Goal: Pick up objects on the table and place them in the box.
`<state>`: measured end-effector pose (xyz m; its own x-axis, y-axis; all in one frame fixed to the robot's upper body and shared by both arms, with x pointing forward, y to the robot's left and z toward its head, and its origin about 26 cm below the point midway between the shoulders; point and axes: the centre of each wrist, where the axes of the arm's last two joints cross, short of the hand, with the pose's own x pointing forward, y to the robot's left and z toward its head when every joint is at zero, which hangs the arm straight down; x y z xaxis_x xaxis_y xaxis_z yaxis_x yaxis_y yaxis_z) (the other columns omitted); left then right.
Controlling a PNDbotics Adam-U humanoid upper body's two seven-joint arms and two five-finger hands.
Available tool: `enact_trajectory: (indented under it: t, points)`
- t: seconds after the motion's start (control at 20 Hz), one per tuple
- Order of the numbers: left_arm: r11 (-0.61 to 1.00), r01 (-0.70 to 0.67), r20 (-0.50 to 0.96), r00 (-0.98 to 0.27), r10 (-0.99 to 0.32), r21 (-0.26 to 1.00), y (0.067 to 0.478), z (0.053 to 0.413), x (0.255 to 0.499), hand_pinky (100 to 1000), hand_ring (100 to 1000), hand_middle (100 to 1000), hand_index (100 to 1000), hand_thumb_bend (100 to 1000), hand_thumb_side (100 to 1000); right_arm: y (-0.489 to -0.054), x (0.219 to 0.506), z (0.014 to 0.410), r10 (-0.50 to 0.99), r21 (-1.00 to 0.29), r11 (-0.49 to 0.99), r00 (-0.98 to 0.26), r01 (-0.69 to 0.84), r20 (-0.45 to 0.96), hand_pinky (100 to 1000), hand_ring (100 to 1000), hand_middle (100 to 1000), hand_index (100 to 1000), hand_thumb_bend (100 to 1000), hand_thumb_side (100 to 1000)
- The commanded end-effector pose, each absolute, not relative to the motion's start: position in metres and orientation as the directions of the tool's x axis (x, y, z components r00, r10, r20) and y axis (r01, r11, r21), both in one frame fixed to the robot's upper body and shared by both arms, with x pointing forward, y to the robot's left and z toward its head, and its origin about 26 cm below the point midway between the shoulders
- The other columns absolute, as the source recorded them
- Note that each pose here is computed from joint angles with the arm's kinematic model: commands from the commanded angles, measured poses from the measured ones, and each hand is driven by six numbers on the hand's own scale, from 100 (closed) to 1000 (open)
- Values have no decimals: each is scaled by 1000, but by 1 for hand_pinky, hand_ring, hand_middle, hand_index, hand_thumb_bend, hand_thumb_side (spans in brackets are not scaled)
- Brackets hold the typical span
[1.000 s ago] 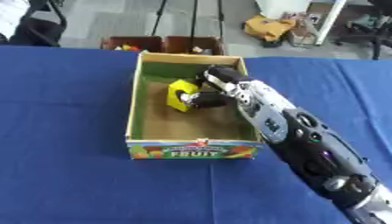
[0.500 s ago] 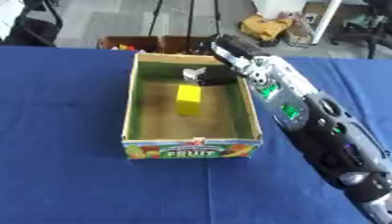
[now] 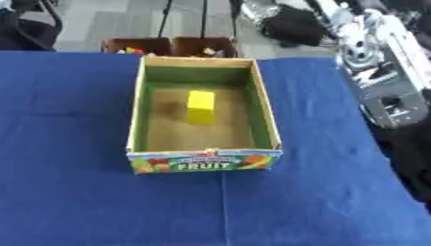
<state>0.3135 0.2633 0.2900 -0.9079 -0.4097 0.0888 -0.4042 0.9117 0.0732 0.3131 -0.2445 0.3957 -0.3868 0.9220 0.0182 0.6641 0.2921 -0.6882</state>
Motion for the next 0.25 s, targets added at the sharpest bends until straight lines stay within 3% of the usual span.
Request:
enact_trajectory:
  t: [0.05, 0.15, 0.2, 0.25]
  points:
    - [906, -420, 50, -905, -423, 60, 266, 299, 308, 601, 872, 854, 936, 100, 1000, -256, 279, 409, 912, -524, 355, -409, 774, 14, 677, 874, 727, 871, 225, 842]
    - [905, -423, 49, -904, -425, 55, 267, 300, 308, 602, 872, 855, 936, 100, 1000, -266, 279, 401, 898, -432, 404, -438, 806, 23, 658, 872, 722, 865, 110, 835]
    - [905, -423, 49, -904, -425, 52, 267, 300, 308, 602, 872, 855, 936, 100, 1000, -271, 280, 397, 887, -383, 434, -461, 816, 25, 646, 867, 718, 863, 100, 846]
    - [905, -423, 50, -904, -425, 49, 267, 300, 308, 603, 873, 855, 936, 100, 1000, -275, 281, 392, 875, -336, 463, -483, 821, 25, 630, 858, 710, 851, 100, 931]
